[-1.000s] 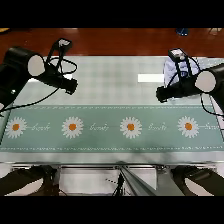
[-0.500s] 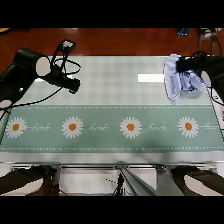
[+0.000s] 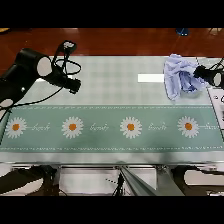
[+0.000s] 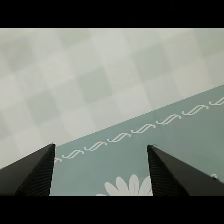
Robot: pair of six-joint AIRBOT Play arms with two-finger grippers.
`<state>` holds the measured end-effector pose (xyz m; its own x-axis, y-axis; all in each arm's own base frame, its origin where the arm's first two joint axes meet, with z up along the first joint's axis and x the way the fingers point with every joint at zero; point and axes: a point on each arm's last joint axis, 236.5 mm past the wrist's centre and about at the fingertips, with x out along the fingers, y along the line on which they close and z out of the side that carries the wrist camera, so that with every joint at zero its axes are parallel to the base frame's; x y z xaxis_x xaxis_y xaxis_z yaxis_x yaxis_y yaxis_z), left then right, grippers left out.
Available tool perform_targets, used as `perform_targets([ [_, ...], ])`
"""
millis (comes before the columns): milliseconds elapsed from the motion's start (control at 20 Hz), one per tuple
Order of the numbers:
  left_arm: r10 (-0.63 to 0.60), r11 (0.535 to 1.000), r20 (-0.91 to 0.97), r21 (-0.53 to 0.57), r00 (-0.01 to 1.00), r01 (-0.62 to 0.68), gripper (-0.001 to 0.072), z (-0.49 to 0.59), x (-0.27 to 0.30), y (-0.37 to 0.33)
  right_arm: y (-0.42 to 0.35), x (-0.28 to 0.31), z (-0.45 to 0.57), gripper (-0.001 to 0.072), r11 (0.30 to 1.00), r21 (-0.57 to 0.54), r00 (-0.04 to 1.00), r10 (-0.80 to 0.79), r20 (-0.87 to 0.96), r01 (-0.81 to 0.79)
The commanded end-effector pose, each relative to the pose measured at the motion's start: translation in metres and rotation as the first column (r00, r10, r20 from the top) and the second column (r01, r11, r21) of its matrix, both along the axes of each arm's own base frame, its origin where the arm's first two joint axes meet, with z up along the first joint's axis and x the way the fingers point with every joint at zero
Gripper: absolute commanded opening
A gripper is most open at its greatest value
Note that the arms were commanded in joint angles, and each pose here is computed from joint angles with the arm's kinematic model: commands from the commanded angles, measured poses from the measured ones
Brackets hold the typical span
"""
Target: Fold the shirts.
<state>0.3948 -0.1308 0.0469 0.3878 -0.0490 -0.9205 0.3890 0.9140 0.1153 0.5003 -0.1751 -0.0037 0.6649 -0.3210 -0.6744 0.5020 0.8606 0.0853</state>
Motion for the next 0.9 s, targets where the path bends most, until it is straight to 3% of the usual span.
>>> perform_targets([
  [0,0.000,1.000,-0.008,0.003,1.000,0.000,0.0707,-0.003,0.000,0.000,0.004,0.007,-0.039,0.0594,0.999,0.054,1.000,0.000,-0.026,0.001],
  [200,0.000,1.000,-0.009,0.003,1.000,0.000,0.0707,-0.004,0.000,0.000,0.029,0.020,-0.078,0.0592,0.996,0.063,0.996,0.066,-0.055,-0.063],
  [350,0.002,1.000,-0.024,0.010,1.000,-0.002,0.0707,-0.005,-0.003,0.001,0.047,0.034,-0.086,0.0527,0.992,0.055,0.993,0.116,-0.020,-0.114],
  [400,0.003,1.000,-0.030,0.012,1.000,-0.002,0.0707,-0.006,-0.004,0.002,0.048,0.035,-0.082,0.0344,0.991,0.049,0.992,0.122,-0.014,-0.122],
  [450,0.004,1.000,-0.040,0.016,0.999,-0.003,0.0707,-0.006,-0.007,0.003,0.049,0.035,-0.073,0.0017,0.992,0.049,0.993,0.119,-0.010,-0.119],
  [650,0.011,1.000,-0.054,0.022,0.999,-0.010,0.0707,0.007,-0.011,0.006,0.048,0.039,0.042,0.0018,0.990,-0.035,0.974,0.138,0.182,-0.134],
  [850,0.016,0.999,0.068,-0.029,0.998,-0.014,0.0707,0.076,0.003,0.000,0.057,-0.002,0.218,0.0017,0.983,-0.148,0.869,0.166,0.466,-0.108],
])
